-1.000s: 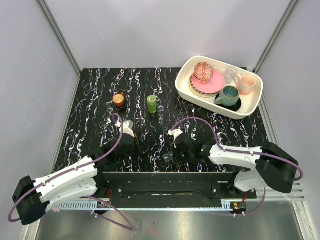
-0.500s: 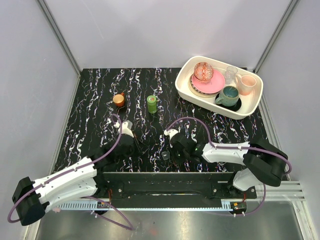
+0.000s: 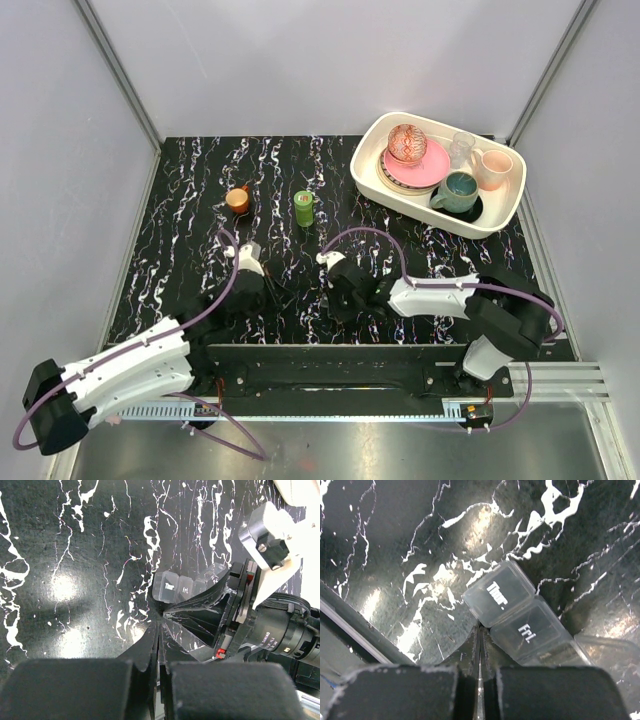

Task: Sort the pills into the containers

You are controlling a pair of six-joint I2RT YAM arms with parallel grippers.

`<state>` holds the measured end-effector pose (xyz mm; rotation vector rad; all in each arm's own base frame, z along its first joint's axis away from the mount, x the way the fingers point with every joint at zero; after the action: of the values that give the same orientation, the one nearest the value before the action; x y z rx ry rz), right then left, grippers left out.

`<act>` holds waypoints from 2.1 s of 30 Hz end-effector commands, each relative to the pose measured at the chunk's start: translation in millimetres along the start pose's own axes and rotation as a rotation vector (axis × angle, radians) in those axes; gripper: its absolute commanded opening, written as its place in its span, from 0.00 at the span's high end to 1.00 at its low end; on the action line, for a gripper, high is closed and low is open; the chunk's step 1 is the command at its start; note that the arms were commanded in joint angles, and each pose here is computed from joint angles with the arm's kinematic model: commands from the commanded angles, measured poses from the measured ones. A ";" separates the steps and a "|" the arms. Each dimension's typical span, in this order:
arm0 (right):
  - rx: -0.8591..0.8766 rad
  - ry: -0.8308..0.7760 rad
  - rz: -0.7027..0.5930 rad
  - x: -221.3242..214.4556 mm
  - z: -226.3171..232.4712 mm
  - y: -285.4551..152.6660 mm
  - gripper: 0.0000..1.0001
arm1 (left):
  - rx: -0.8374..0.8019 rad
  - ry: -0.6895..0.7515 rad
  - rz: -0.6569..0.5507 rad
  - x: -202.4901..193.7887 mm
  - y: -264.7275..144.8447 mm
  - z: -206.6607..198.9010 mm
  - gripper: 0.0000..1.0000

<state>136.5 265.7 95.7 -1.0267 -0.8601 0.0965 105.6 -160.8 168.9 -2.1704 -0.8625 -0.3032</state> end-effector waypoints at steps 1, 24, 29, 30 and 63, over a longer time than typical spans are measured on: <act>-0.002 -0.028 -0.064 20.1 7.2 6.3 1.00 | -0.004 -0.011 -0.038 3.3 -3.5 0.2 1.00; -0.021 -0.079 -0.191 67.0 17.9 -7.4 1.00 | 0.013 -0.024 -0.059 4.6 -13.3 7.2 1.00; -0.022 -0.150 -0.360 103.9 24.0 -48.1 0.72 | 0.028 -0.026 -0.062 3.8 -14.0 10.9 1.00; -0.022 -0.156 -0.384 110.3 22.8 -54.3 0.60 | 0.030 -0.025 -0.061 3.3 -13.8 12.0 1.00; -0.429 -0.095 -0.243 264.4 -80.5 56.6 0.07 | -0.013 0.046 -0.088 8.6 -25.4 12.5 0.63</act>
<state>378.6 355.5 172.7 -1.2982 -1.0728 -0.1981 91.3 -135.4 165.0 -2.1230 -0.8797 -0.3644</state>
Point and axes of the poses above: each gripper's point midway between its finger pads, its own y axis out along the fingers, its own z axis along the line the jaws close on, x = y × z, the point moved 10 cm from there along -y, back along the fingers, and after that the axes turned 7 degrees about -y, right-handed, at the moved point
